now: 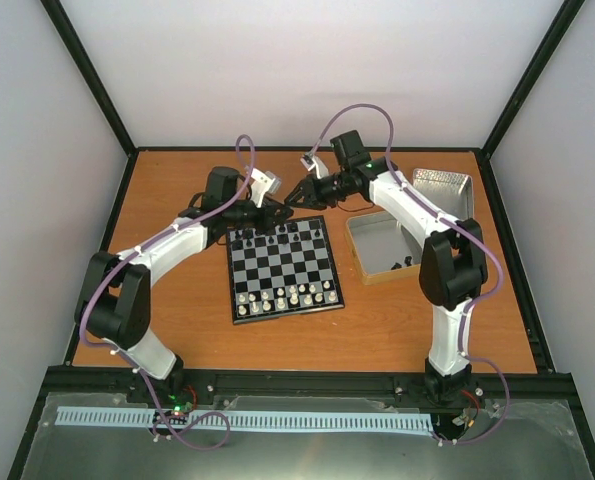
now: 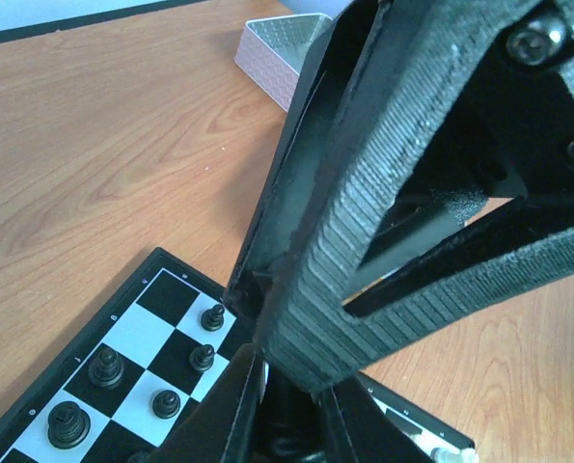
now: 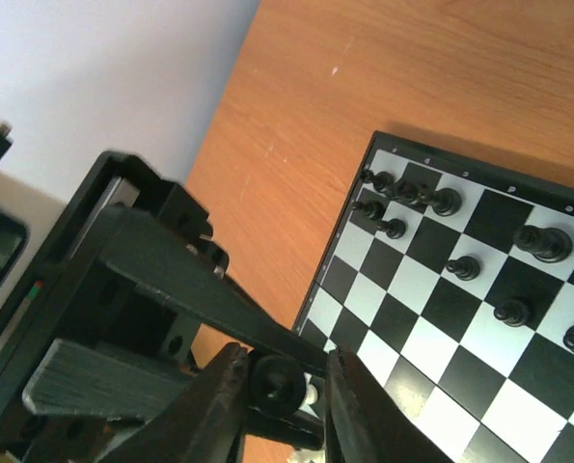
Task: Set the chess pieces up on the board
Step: Place the chess piece on the chessboard.
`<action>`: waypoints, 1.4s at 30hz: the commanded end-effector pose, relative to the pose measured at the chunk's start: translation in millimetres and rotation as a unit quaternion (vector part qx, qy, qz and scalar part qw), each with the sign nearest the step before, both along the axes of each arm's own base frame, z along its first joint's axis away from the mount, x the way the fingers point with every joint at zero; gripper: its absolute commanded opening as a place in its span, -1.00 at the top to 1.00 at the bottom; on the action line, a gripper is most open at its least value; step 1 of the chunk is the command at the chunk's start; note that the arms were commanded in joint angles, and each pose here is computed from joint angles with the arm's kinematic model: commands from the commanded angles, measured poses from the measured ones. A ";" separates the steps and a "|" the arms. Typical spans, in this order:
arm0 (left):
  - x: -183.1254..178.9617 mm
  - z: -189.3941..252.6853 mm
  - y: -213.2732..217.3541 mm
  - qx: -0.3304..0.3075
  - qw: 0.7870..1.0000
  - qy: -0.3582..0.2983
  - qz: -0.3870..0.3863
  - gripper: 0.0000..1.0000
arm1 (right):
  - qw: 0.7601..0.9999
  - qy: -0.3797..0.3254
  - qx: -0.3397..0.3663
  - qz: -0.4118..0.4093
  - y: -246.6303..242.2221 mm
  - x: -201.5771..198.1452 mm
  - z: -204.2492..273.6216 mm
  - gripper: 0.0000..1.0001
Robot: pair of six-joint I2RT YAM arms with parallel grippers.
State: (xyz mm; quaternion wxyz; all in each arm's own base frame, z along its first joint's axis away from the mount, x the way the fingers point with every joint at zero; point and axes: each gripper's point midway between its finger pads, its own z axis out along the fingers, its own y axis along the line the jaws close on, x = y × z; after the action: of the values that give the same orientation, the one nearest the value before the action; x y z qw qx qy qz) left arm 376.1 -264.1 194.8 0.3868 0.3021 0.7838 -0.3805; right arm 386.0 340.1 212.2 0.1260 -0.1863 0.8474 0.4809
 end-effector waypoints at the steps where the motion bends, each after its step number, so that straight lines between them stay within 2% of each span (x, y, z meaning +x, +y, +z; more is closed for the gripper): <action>1: -8.9 13.5 -2.4 0.011 0.998 -0.050 -0.036 0.85 | 1.000 0.007 -0.004 0.025 3.8 -9.7 -5.7 0.56; 6: -10.4 14.8 -0.1 0.016 0.998 -0.056 -0.036 0.79 | 1.000 0.010 0.000 0.025 6.7 -9.7 -5.0 0.80; 8: -6.8 12.8 3.2 0.022 0.999 -0.044 -0.017 0.50 | 1.000 0.001 -0.005 0.016 7.4 -6.8 -3.6 0.87; 10: 1.3 8.3 12.0 0.036 0.999 -0.030 0.026 0.00 | 1.000 -0.017 -0.014 0.001 7.4 -0.7 -1.5 0.89; 11: 7.0 3.9 20.2 0.045 0.997 -0.020 0.059 -0.12 | 0.999 -0.031 -0.022 -0.011 6.6 3.8 -0.1 0.89; 13: 13.7 -3.5 42.2 0.053 0.991 -0.004 0.122 -0.22 | 0.996 -0.071 -0.040 -0.037 6.0 14.3 0.3 0.89; 17: 10.6 -12.2 100.1 0.021 0.971 0.033 0.236 -0.26 | 0.978 -0.160 -0.109 -0.077 12.3 35.3 -9.0 0.88; 21: 4.9 -18.4 157.5 0.025 0.933 0.059 0.355 -0.25 | 0.946 -0.252 -0.187 -0.082 36.4 42.2 -14.6 0.87; 24: 0.5 -24.2 188.6 0.034 0.903 0.084 0.420 -0.25 | 0.927 -0.296 -0.222 -0.066 55.8 38.0 -23.3 0.87; 28: -6.6 -40.1 216.0 0.021 0.869 0.134 0.476 -0.22 | 0.910 -0.312 -0.267 -0.051 69.1 34.1 -50.8 0.87; 33: -14.6 -56.1 219.0 0.007 0.859 0.182 0.478 -0.23 | 0.896 -0.321 -0.303 -0.044 77.1 36.5 -82.5 0.87; 42: -15.7 -60.0 216.0 0.012 0.861 0.196 0.469 -0.23 | 0.885 -0.327 -0.328 -0.038 81.8 50.3 -113.0 0.87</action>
State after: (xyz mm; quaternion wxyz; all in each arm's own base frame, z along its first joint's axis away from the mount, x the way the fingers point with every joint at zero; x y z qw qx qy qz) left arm 359.5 -48.2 133.3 0.3629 -0.1706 0.8958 -0.1920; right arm 423.4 415.2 88.4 0.3166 -0.3304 0.8844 0.0921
